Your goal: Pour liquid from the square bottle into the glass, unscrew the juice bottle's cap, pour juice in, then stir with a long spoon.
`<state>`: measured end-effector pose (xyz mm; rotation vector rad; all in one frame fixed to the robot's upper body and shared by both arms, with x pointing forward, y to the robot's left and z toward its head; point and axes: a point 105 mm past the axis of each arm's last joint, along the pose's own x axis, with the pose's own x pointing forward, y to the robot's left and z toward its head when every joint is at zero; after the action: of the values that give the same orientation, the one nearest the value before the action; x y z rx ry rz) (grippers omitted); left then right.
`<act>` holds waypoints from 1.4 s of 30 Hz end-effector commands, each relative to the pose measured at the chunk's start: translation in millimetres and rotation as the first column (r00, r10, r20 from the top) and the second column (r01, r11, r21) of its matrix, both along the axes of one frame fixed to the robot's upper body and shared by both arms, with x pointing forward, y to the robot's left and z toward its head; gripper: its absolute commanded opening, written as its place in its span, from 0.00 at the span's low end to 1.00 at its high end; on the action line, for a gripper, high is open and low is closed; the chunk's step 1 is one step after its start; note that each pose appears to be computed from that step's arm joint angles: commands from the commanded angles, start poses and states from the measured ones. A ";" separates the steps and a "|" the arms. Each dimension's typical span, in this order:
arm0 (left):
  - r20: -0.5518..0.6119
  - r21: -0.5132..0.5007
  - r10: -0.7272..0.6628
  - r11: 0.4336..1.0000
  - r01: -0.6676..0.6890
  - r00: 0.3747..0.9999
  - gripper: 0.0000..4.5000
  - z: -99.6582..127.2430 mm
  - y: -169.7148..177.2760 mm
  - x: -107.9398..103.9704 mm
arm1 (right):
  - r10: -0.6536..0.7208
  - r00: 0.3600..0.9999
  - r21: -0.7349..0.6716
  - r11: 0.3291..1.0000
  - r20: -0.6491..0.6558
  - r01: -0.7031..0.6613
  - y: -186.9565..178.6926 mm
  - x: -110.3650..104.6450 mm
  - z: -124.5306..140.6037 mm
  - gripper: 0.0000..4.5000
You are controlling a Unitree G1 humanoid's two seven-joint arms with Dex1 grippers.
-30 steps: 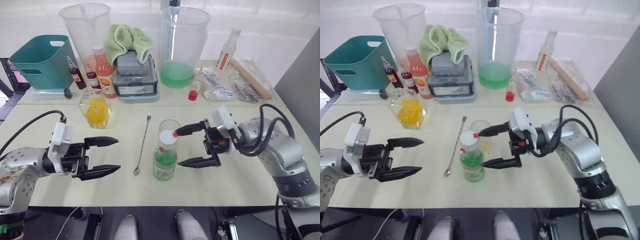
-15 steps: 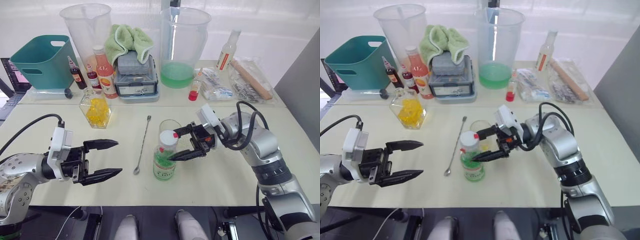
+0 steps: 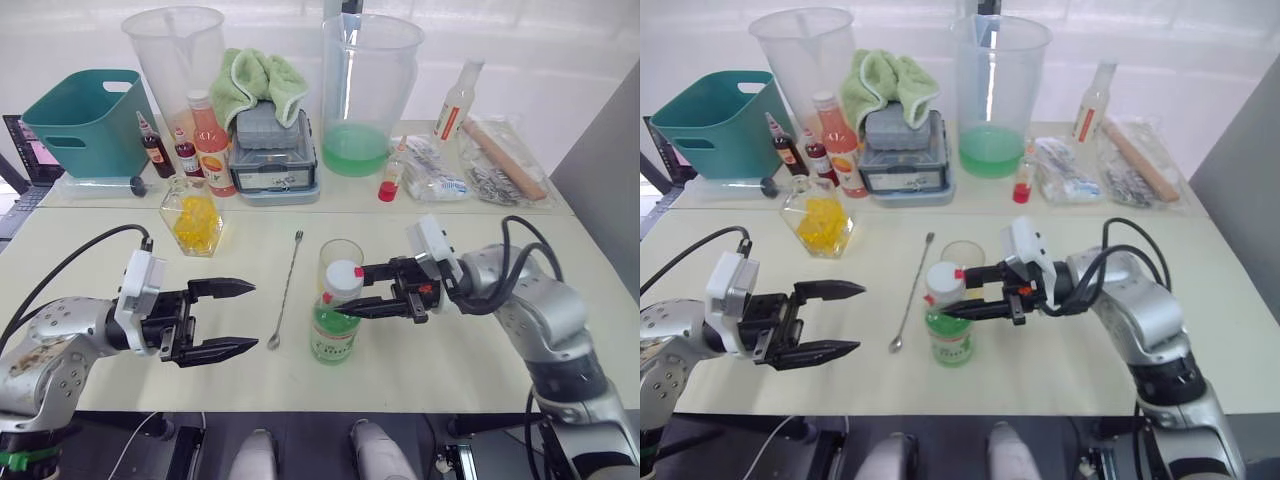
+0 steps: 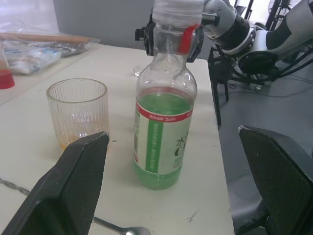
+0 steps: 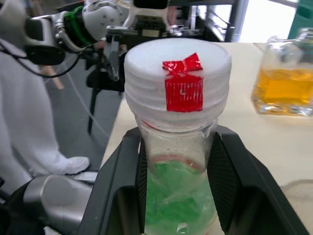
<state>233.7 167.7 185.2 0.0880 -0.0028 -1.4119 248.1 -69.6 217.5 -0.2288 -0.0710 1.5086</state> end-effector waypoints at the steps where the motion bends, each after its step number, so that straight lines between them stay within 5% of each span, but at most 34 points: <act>1: 0.016 0.001 -0.062 0.998 0.062 0.998 1.00 1.5 -5.0 2.6 | -0.099 0.994 0.112 0.989 0.046 0.094 1.5 -12.5 22.8 0.27; 15: 0.016 0.015 -0.189 0.982 0.188 0.982 1.00 6.7 -19.5 26.2 | -0.377 0.926 0.136 0.919 0.028 0.370 4.1 -25.2 -1.1 0.27; 33: 0.016 0.040 -0.169 0.985 0.168 0.985 1.00 11.8 -15.9 21.8 | -0.321 0.945 0.086 0.942 -0.054 0.325 16.8 -30.5 -17.7 0.27; 35: 0.019 0.044 -0.164 0.986 0.163 0.986 1.00 13.1 -15.6 21.4 | -0.315 0.947 0.085 0.944 -0.062 0.319 15.9 -28.3 -15.5 0.50; 42: 0.029 0.056 -0.137 0.989 0.135 0.990 1.00 17.4 -10.0 20.9 | -0.301 0.954 0.057 0.952 -0.008 0.301 -2.2 -18.6 0.7 0.99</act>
<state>258.2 153.7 191.3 0.1247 0.0438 -1.5576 230.0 -62.6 204.0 -0.1564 -0.0275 1.1970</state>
